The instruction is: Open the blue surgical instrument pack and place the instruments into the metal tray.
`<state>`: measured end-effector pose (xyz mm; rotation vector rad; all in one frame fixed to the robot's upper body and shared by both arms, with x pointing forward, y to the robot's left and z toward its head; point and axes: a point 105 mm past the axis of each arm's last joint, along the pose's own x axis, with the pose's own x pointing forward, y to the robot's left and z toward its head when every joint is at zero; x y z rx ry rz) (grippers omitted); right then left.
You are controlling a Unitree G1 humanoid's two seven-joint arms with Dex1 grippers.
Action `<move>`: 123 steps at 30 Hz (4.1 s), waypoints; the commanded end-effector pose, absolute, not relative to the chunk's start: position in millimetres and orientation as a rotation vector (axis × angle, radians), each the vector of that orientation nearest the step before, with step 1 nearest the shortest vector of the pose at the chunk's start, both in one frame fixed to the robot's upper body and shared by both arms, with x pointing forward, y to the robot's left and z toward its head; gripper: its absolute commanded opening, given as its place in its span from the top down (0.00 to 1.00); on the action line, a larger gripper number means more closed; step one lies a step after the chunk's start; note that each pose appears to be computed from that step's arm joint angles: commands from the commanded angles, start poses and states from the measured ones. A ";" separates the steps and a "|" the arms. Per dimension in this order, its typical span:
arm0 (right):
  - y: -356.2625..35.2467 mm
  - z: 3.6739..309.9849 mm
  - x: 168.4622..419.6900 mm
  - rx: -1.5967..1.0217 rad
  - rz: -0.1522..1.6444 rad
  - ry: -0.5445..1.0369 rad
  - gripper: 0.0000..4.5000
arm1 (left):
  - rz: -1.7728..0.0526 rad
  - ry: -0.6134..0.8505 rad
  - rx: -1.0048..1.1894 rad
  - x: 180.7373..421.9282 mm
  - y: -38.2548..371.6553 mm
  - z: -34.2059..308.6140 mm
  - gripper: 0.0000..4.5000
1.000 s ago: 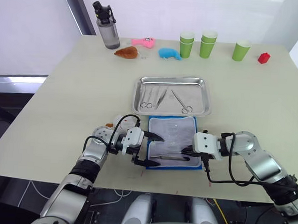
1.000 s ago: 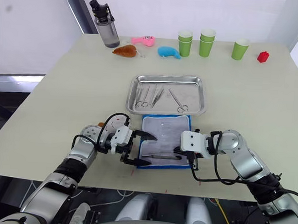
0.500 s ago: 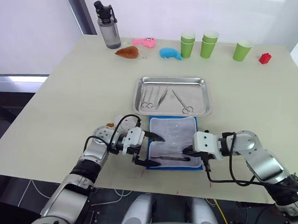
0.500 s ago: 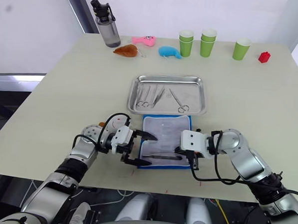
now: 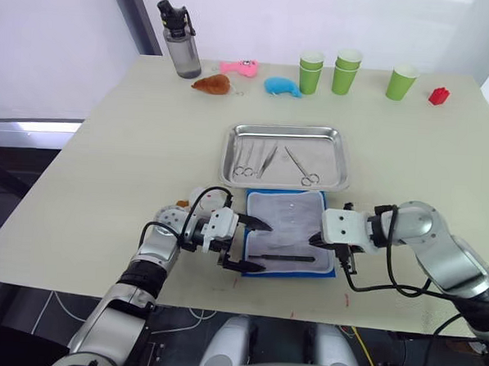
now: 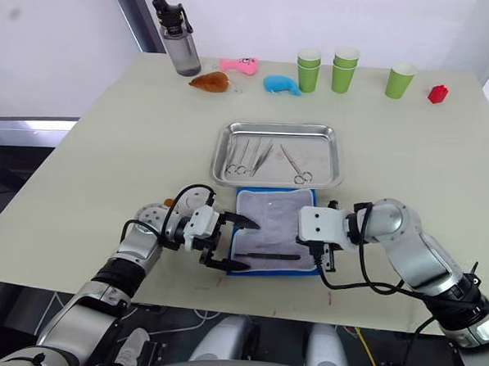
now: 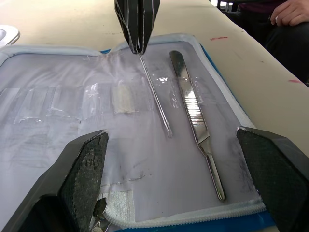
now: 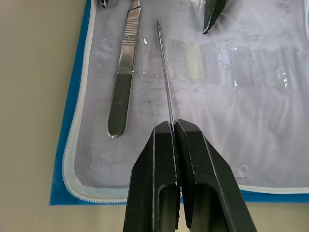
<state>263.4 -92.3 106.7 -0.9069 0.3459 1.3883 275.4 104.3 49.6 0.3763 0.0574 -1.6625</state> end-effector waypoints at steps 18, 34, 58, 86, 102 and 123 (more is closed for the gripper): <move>-137.1 135.5 255.8 -1.047 1.313 0.349 0.99 | -1.694 0.233 0.338 256.0 108.4 13.1 0.00; -152.4 168.2 264.4 -0.703 1.224 0.192 0.99 | -1.694 0.239 0.331 256.0 106.4 10.3 0.00; -114.3 165.6 395.8 -0.385 0.671 0.162 0.99 | -1.680 0.242 0.334 255.7 110.5 8.6 0.00; -93.4 150.0 431.4 -0.244 0.608 0.221 0.27 | -1.668 0.230 0.339 254.4 108.6 13.3 0.00; -136.8 166.4 304.4 -0.181 1.064 -0.020 0.03 | -1.677 0.228 0.333 254.6 105.5 14.8 0.00; -208.6 186.8 199.4 -0.273 1.324 0.025 0.03 | -1.689 0.244 0.326 252.6 108.8 11.2 0.00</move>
